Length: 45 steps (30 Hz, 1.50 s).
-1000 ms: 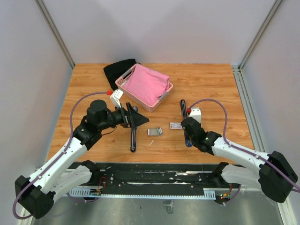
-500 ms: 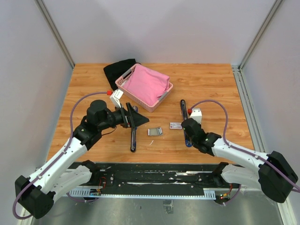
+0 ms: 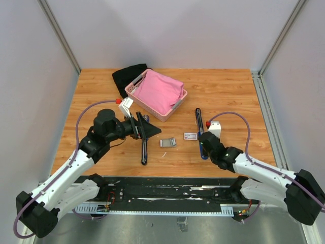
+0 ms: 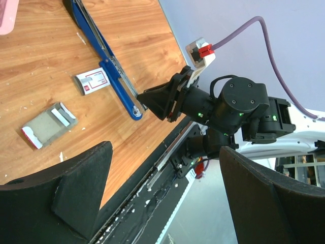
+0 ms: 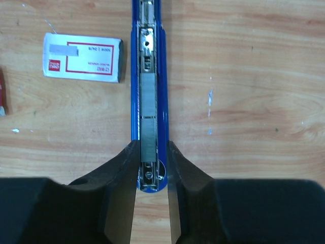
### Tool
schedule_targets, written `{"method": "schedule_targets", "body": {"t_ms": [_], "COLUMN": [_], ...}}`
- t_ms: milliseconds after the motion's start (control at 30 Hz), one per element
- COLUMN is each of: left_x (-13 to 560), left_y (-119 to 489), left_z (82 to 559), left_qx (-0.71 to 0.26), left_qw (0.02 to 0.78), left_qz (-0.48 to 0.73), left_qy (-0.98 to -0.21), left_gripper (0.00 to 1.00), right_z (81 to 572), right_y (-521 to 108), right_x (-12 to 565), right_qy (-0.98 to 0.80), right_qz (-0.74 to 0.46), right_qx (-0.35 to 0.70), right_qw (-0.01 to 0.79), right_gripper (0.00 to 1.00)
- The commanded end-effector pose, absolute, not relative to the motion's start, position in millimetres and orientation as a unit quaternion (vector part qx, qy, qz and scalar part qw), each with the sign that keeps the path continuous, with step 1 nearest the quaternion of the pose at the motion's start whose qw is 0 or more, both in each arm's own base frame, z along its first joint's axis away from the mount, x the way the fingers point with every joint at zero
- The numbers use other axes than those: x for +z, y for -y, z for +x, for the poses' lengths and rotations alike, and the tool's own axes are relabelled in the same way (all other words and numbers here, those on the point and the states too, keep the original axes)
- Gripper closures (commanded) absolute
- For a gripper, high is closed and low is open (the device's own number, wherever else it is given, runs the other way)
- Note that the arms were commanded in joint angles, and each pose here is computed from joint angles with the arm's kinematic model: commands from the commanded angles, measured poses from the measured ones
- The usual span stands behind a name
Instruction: Load the staples into the stapler
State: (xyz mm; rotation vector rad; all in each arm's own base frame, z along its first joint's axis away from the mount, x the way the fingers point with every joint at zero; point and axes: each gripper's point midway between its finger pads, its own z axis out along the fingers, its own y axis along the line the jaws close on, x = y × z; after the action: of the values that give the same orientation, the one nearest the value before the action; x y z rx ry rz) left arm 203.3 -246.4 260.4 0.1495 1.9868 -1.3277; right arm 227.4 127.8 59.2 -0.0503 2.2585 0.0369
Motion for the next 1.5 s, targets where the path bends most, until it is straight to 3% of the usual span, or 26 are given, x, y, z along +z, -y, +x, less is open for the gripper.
{"method": "schedule_targets", "body": {"t_ms": [0, 167, 433, 933, 1233, 1467], "left_x": [263.2, 262.9, 260.5, 157.9, 102.4, 94.8], "left_y": [244.7, 244.3, 241.2, 198.4, 190.8, 190.8], "left_z": [201.4, 200.5, 204.8, 248.3, 264.7, 276.0], "left_qx": [-0.521, -0.523, -0.509, -0.3, -0.261, -0.248], "left_qw": [0.374, 0.375, 0.38, 0.315, 0.28, 0.287], "left_qz": [0.06, 0.059, 0.051, -0.089, -0.099, -0.085], "left_qy": [-0.765, -0.763, -0.771, -0.896, -0.919, -0.921], "left_gripper": [0.09, 0.09, 0.09, 0.08, 0.08, 0.09], "right_z": [206.0, 200.1, 209.7, 249.3, 263.9, 263.9], "right_y": [-121.8, -121.9, -126.4, -126.9, -203.8, -268.6], "right_x": [50.3, 53.8, 92.4, 157.7, 127.1, 93.0], "right_qy": [-0.916, -0.918, -0.905, -0.935, -0.949, -0.952], "right_qz": [-0.03, -0.032, -0.043, -0.073, -0.111, -0.154], "right_qx": [0.012, 0.024, 0.033, 0.071, 0.119, 0.123], "right_qw": [0.399, 0.394, 0.421, 0.339, 0.271, 0.232], "right_gripper": [0.69, 0.58, 0.58, 0.49, 0.64, 0.7]}}
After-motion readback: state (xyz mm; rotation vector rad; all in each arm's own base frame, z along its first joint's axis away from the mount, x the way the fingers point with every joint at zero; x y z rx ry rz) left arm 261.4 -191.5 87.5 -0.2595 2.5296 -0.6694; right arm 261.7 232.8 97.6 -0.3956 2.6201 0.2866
